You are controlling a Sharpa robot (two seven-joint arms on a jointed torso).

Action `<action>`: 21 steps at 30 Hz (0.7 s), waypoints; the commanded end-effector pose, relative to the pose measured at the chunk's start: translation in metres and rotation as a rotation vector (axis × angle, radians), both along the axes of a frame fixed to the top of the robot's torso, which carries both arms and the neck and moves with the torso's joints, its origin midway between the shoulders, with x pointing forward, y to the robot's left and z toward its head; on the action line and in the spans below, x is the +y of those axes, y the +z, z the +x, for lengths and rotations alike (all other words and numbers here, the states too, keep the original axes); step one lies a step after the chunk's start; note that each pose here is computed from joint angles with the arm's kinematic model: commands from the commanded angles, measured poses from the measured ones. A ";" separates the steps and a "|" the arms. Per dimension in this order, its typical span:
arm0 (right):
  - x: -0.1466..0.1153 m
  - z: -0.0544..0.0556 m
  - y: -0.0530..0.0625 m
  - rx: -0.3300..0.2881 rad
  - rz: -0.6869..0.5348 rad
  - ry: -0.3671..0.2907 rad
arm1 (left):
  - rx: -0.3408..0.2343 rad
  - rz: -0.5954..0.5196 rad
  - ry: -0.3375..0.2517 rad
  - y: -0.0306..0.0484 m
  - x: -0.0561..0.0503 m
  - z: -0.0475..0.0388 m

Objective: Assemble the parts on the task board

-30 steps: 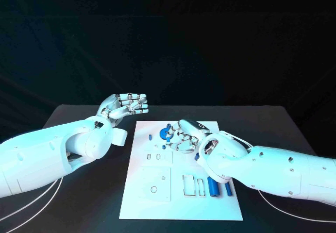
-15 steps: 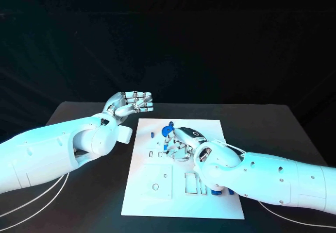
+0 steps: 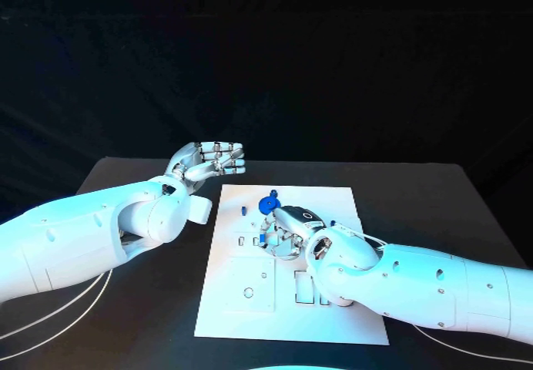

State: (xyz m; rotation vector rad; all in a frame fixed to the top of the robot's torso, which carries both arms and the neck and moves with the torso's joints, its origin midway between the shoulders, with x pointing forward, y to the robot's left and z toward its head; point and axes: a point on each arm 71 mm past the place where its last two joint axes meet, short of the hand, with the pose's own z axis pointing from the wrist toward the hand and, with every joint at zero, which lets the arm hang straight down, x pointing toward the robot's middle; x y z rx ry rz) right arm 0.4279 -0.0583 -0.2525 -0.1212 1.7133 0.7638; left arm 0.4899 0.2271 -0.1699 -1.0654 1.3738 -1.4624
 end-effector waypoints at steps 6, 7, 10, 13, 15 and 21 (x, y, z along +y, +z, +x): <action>0.001 -0.001 -0.003 -0.009 -0.042 0.012 | -0.007 0.000 -0.011 0.0012 -0.001 -0.0006; 0.001 -0.001 -0.003 -0.009 -0.042 0.013 | -0.007 0.000 -0.012 0.0012 -0.001 -0.0006; 0.002 -0.002 -0.003 -0.009 -0.043 0.016 | -0.007 0.000 -0.013 0.0013 -0.001 -0.0007; 0.003 -0.002 -0.003 -0.008 -0.044 0.021 | -0.008 0.000 -0.015 0.0013 -0.001 -0.0008; 0.003 -0.002 -0.003 -0.008 -0.044 0.024 | -0.008 0.000 -0.016 0.0013 -0.001 -0.0008; 0.003 -0.002 -0.004 -0.005 -0.050 0.027 | -0.009 0.002 -0.017 0.0014 0.000 -0.0010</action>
